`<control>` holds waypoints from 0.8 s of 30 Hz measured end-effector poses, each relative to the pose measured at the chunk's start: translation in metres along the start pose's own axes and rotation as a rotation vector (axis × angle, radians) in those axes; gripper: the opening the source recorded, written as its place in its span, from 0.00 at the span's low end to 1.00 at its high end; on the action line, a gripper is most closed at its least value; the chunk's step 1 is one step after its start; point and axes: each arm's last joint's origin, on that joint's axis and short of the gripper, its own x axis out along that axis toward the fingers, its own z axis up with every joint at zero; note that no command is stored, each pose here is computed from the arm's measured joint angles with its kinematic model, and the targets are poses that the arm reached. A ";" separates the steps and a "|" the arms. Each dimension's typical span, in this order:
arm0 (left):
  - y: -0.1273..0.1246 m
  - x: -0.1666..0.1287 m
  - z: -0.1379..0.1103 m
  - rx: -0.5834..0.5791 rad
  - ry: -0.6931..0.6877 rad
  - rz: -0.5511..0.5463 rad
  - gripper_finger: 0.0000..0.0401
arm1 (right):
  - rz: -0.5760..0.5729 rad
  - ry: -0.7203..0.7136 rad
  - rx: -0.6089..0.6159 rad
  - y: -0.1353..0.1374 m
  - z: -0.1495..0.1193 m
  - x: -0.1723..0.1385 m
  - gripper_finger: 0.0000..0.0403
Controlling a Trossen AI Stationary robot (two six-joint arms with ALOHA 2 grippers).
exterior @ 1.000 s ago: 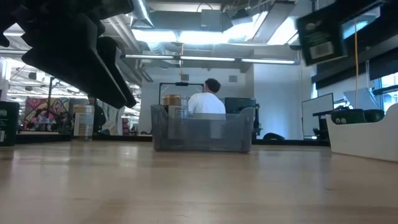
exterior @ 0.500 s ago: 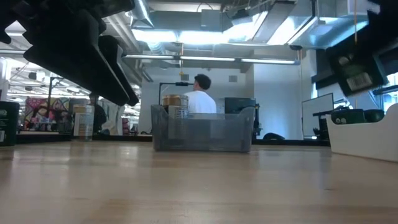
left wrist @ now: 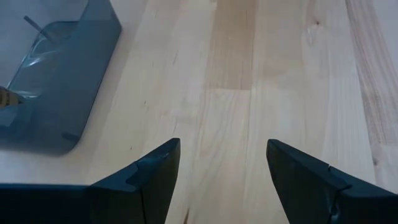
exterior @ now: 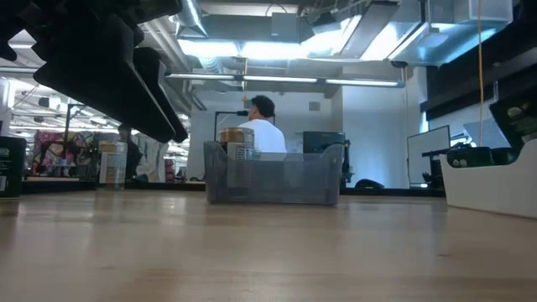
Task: Sort spices by type
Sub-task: Put the bottom right black seasoning can into the white bin
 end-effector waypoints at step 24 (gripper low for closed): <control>0.000 0.000 0.000 0.009 0.000 0.000 0.59 | -0.113 0.084 0.100 -0.013 -0.029 0.044 0.33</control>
